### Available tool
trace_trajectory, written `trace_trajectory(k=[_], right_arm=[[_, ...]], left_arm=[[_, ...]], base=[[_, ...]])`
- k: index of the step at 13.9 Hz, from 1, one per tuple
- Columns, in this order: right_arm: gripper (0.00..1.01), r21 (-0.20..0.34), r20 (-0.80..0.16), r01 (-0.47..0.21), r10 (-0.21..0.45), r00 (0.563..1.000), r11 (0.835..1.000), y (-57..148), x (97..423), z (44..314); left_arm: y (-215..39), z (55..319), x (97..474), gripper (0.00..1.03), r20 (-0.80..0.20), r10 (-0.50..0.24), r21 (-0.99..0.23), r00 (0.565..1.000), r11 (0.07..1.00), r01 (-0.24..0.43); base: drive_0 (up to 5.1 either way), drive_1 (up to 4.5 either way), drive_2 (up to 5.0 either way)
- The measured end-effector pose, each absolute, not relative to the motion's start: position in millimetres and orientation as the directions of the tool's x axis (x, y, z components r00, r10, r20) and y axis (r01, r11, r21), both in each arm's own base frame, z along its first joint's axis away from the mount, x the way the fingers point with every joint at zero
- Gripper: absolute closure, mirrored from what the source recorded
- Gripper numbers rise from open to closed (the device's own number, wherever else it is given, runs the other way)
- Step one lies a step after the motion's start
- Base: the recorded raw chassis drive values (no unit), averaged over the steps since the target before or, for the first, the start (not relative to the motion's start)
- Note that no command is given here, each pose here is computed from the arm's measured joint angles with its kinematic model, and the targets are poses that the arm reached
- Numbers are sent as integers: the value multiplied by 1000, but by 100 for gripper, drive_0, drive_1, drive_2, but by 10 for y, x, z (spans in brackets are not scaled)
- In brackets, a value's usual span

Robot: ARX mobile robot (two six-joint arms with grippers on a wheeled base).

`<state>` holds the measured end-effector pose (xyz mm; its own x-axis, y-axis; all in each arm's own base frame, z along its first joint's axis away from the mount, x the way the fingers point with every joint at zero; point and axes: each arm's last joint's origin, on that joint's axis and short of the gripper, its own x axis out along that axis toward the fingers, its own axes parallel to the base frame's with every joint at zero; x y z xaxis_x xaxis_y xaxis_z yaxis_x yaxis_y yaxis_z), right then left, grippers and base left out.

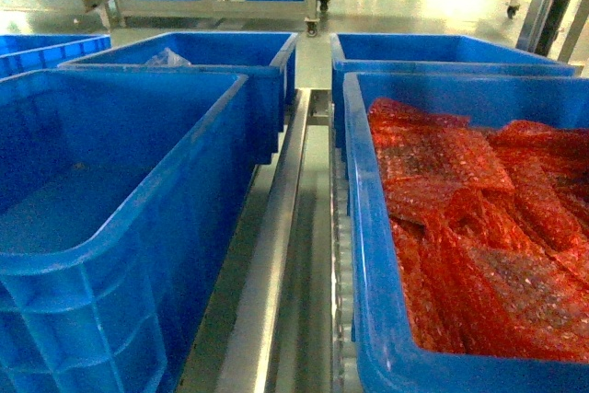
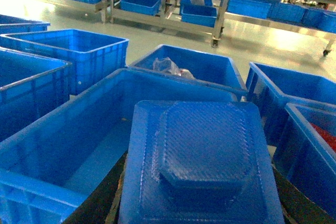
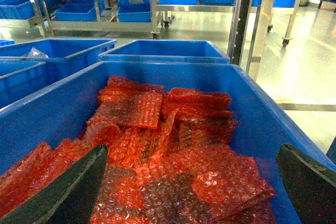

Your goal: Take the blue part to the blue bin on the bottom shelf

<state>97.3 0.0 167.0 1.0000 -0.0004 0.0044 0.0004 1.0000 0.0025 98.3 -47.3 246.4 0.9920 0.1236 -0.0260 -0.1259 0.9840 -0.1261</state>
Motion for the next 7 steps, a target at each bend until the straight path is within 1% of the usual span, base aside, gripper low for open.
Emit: trace_trajectory(k=[2, 7], right_arm=[[3, 2, 2, 0, 0, 1000, 1000, 0, 973, 1667], [3, 2, 1, 0, 0, 1000, 1000, 0, 973, 1667]], left_arm=[[-471, 2468, 981, 60, -23, 124, -129, 992, 984, -126], [-471, 2467, 980, 60, -23, 124, -129, 992, 984, -126]], base=[[1, 404, -402], [0, 0, 0]])
